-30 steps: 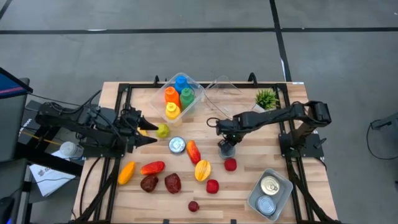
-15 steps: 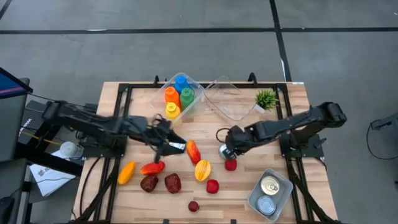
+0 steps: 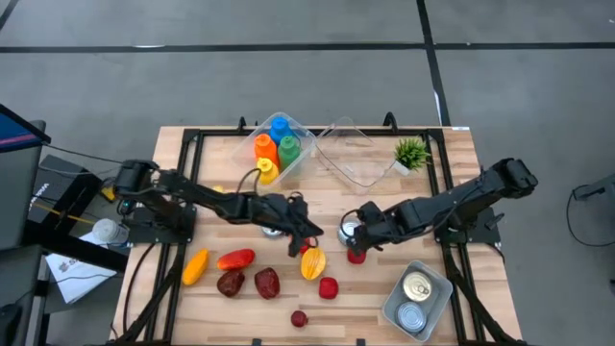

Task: Pick & Place Food Item
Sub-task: Put the green tuna can into the gray bin

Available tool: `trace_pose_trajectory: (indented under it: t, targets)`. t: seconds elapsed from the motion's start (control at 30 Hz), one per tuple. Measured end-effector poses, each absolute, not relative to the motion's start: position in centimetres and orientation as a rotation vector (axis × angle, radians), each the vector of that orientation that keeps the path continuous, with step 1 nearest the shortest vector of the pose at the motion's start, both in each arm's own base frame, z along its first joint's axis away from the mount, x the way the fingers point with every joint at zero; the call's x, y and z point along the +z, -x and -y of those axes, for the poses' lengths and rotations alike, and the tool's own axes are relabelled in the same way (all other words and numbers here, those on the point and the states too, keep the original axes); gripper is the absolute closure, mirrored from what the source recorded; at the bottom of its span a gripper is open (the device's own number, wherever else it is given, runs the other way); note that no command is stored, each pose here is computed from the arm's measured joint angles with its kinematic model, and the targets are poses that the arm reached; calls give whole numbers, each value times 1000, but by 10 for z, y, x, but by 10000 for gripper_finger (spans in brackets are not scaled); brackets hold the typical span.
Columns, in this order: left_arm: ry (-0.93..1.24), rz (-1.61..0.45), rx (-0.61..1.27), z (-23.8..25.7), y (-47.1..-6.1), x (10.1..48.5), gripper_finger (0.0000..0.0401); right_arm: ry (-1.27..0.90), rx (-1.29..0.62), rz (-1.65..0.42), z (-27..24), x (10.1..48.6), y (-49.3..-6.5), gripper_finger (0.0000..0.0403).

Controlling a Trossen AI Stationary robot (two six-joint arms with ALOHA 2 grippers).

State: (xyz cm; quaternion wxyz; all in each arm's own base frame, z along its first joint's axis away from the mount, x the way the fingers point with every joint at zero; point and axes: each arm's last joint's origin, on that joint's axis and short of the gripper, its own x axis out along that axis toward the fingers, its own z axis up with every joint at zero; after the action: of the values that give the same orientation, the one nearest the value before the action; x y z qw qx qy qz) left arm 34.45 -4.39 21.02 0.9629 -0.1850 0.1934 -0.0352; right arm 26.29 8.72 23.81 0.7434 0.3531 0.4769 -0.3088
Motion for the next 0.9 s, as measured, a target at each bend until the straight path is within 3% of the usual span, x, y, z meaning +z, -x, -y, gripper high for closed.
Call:
trace_pose_trajectory:
  t: [0.23,0.53,0.9]
  targets:
    - [365,-461,-49,49,-365,210,401,-755,-734,-1079,-79,202,-252,403]
    - [346,-525,20,44,-348,228,401,-891,-764,-1013,-58,158,-242,403]
    - [322,-596,104,37,-344,211,401,-929,-670,-863,-39,162,-260,403]
